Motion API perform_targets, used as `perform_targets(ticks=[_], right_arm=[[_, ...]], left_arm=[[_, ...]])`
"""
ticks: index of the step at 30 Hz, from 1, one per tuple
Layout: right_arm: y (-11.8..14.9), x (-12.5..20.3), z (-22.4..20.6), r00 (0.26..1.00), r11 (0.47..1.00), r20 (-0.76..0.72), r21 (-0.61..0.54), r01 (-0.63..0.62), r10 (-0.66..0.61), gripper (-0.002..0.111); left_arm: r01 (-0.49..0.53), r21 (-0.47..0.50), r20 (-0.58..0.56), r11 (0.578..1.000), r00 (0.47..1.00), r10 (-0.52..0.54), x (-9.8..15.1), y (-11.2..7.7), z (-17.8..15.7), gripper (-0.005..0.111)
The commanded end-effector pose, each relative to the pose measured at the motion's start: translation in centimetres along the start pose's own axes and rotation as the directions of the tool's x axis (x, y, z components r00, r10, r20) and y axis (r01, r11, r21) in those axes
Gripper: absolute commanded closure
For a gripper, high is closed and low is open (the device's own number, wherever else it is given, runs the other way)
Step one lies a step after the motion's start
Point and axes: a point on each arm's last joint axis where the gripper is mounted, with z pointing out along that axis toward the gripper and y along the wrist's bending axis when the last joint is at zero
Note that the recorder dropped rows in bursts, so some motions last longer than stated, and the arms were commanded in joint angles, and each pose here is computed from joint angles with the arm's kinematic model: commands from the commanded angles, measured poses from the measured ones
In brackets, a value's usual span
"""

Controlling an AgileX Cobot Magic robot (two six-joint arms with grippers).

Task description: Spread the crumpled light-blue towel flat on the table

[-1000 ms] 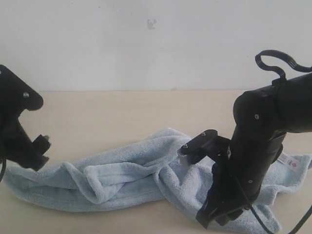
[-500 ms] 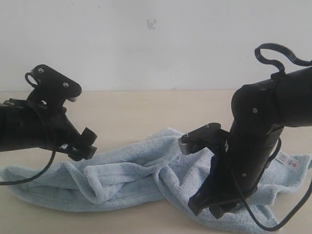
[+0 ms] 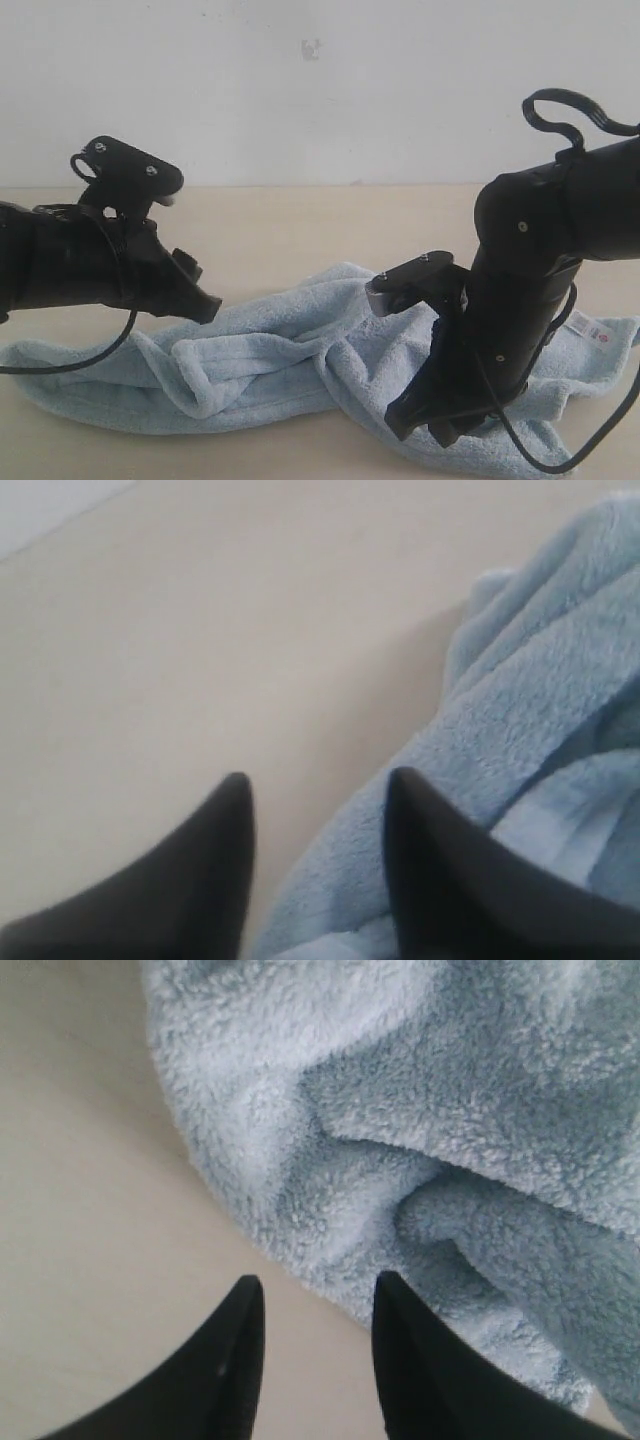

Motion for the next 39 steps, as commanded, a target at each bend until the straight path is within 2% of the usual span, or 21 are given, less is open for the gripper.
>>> perform_targets(ticks=[1, 3, 5, 8, 10, 11, 13, 15, 20, 25, 27, 29, 30, 31, 32, 33, 34, 35, 37, 38, 39], right_arm=[[0.0, -0.1, -0.4, 1.0, 1.0, 0.016, 0.005, 0.0, 0.0, 0.073], [0.0, -0.1, -0.4, 1.0, 1.0, 0.016, 0.005, 0.0, 0.0, 0.073], [0.0, -0.1, -0.4, 1.0, 1.0, 0.016, 0.005, 0.0, 0.0, 0.073], [0.0, -0.1, -0.4, 1.0, 1.0, 0.016, 0.005, 0.0, 0.0, 0.073], [0.0, -0.1, -0.4, 1.0, 1.0, 0.016, 0.005, 0.0, 0.0, 0.073], [0.0, -0.1, -0.4, 1.0, 1.0, 0.016, 0.005, 0.0, 0.0, 0.073], [0.0, -0.1, -0.4, 1.0, 1.0, 0.018, 0.004, -0.001, 0.001, 0.073], [0.0, -0.2, -0.4, 1.0, 1.0, 0.02, 0.004, -0.003, 0.003, 0.073], [0.0, -0.1, -0.4, 1.0, 1.0, 0.018, 0.004, -0.003, 0.003, 0.073], [0.0, -0.1, -0.4, 1.0, 1.0, 0.014, 0.0, -0.006, 0.006, 0.073], [0.1, -0.1, -0.4, 1.0, 1.0, 0.013, -0.003, -0.009, 0.009, 0.073], [0.1, -0.1, -0.4, 1.0, 1.0, 0.013, -0.007, -0.013, 0.013, 0.073], [0.1, -0.1, -0.4, 1.0, 1.0, 0.013, -0.007, -0.013, 0.013, 0.073], [0.1, -0.1, -0.4, 1.0, 1.0, 0.013, -0.007, -0.013, 0.013, 0.073], [0.1, -0.1, -0.4, 1.0, 1.0, 0.013, -0.007, -0.013, 0.013, 0.073], [0.1, -0.1, -0.4, 1.0, 1.0, 0.013, -0.008, -0.014, 0.014, 0.073], [0.1, -0.1, -0.4, 1.0, 1.0, 0.013, -0.008, -0.014, 0.014, 0.073], [0.1, -0.1, -0.4, 1.0, 1.0, 0.011, -0.008, -0.014, 0.014, 0.073], [0.1, 0.0, -0.4, 1.0, 1.0, 0.003, -0.009, -0.014, 0.014, 0.073], [0.1, 0.1, -0.4, 1.0, 1.0, -0.003, -0.009, -0.014, 0.014, 0.073], [0.1, 0.1, -0.4, 1.0, 1.0, -0.005, -0.01, -0.014, 0.014, 0.073]], left_arm=[[-0.268, -0.142, -0.099, 0.953, 0.962, 0.255, 0.7, 1.4, 0.0, 0.103], [-0.324, -0.207, -0.127, 0.923, 0.945, 0.303, 0.7, 2.0, -0.1, 0.102], [-0.332, -0.188, -0.109, 0.924, 0.942, 0.317, 0.6, 1.8, -0.1, 0.102], [-0.356, -0.024, -0.002, 0.934, 0.934, 0.356, 0.6, 0.2, -0.4, 0.103], [-0.453, 0.065, 0.059, 0.889, 0.891, 0.45, 1.2, -0.9, -0.6, 0.103], [-0.455, 0.073, 0.059, 0.888, 0.89, 0.451, 1.4, -1.1, -0.7, 0.103], [-0.397, 0.027, 0.024, 0.917, 0.918, 0.397, 1.2, -0.7, -0.7, 0.103], [-0.278, -0.044, -0.021, 0.96, 0.961, 0.277, 0.5, 0.2, -0.8, 0.103], [-0.053, -0.283, -0.042, 0.958, 0.998, 0.043, -1.0, 2.6, -1.4, 0.103], [-0.007, -0.242, -0.014, 0.97, 1.0, 0.004, -1.1, 2.3, -1.3, 0.103], [0.116, -0.211, 0.022, 0.971, 0.993, -0.114, -1.2, 2.1, -1.2, 0.103], [0.334, -0.169, 0.067, 0.927, 0.943, -0.327, -1.3, 2.1, -1.1, 0.103], [0.437, -0.146, 0.081, 0.887, 0.899, -0.43, -1.2, 2.2, -1.0, 0.103], [0.573, -0.108, 0.093, 0.812, 0.819, -0.566, -1.2, 2.3, -0.8, 0.103], [0.713, -0.065, 0.098, 0.698, 0.701, -0.707, -1.2, 2.6, -0.7, 0.103], [0.835, -0.018, 0.088, 0.55, 0.55, -0.831, -1.2, 2.7, -0.6, 0.103], [0.927, 0.019, 0.069, 0.375, 0.372, -0.925, -1.2, 3.0, -0.4, 0.103], [0.982, 0.044, 0.047, 0.181, 0.179, -0.983, -1.2, 3.4, -0.3, 0.103], [0.991, 0.066, 0.018, -0.12, -0.121, -0.992, -1.1, 4.1, -0.4, 0.103], [0.968, 0.072, 0.033, -0.241, -0.244, -0.969, -1.1, 4.6, -0.5, 0.103], [0.966, 0.093, 0.075, -0.243, -0.25, -0.965, -1.4, 5.2, -0.8, 0.103]])
